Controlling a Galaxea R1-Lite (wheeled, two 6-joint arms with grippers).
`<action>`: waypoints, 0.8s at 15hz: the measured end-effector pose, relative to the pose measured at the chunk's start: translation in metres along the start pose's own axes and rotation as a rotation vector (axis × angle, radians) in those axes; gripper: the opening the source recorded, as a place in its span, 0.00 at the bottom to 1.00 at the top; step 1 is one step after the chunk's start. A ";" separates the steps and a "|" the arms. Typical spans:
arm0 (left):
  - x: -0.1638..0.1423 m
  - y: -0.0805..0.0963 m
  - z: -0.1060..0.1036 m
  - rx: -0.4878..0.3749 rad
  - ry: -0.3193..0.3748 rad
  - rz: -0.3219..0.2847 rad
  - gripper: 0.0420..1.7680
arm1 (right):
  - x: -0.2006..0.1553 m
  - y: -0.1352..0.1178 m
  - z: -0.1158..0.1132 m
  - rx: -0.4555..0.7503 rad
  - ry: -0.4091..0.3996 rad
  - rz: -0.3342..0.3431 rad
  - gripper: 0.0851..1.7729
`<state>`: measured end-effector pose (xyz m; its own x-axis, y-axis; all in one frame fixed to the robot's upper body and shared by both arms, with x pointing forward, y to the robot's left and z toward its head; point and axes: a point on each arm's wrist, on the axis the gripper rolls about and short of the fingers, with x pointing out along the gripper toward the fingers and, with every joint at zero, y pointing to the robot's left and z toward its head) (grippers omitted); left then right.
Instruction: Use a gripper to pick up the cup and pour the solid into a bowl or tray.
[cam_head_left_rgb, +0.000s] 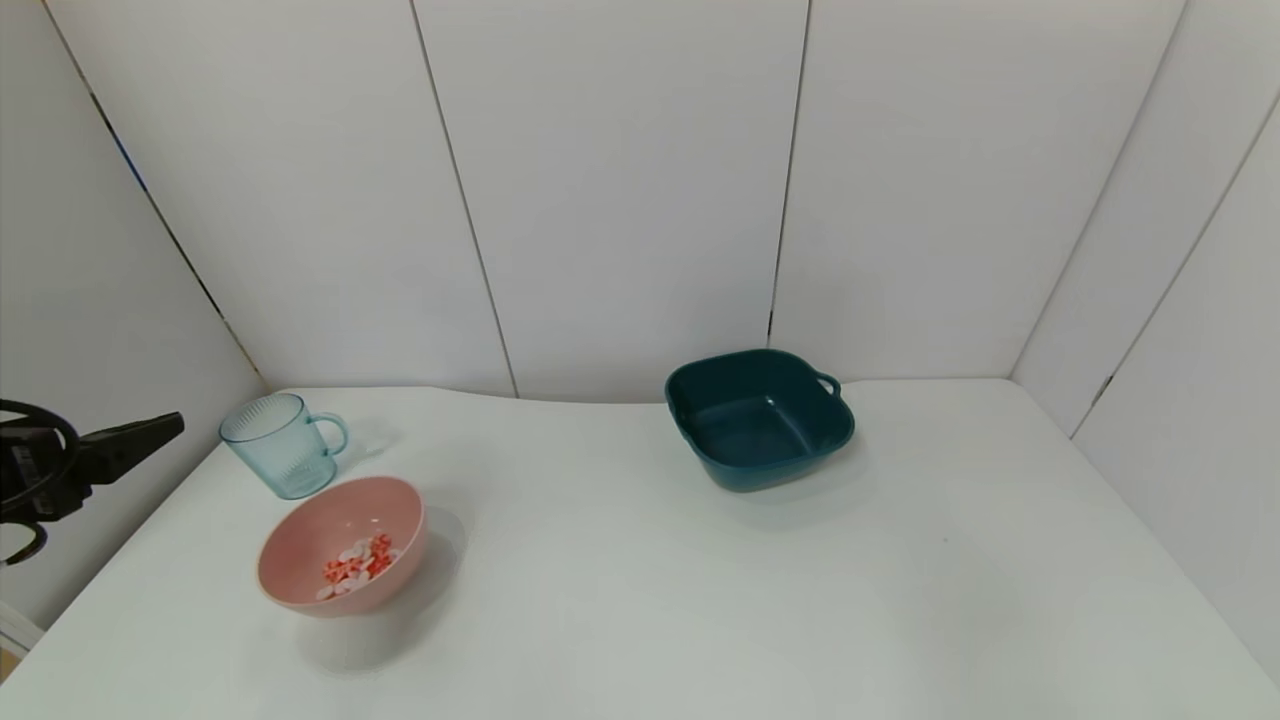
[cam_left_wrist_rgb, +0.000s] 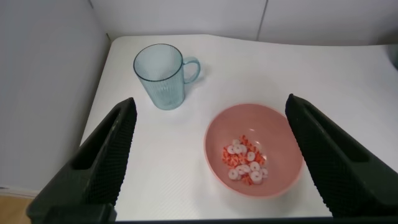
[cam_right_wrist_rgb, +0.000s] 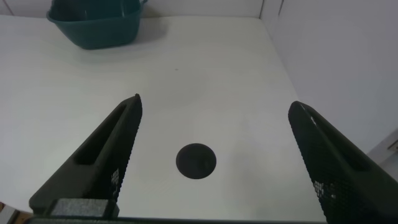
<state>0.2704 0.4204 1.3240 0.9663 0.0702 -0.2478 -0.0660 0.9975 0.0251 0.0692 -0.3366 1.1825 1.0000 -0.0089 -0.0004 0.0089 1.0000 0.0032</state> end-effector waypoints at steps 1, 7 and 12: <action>-0.011 -0.005 -0.002 0.002 -0.007 -0.009 0.97 | 0.000 0.000 0.000 0.000 0.000 0.000 0.96; -0.063 -0.033 -0.006 0.010 -0.017 -0.068 0.97 | 0.000 0.000 0.000 0.000 0.001 -0.006 0.96; -0.079 -0.041 -0.011 0.020 -0.049 -0.064 0.97 | 0.000 0.000 0.000 0.000 0.002 -0.006 0.96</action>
<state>0.1941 0.3743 1.3314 0.9794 0.0049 -0.2018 0.0012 0.9995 0.0301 0.0692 -0.3365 1.1823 0.9999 -0.0153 -0.0021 0.0153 0.9999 0.0032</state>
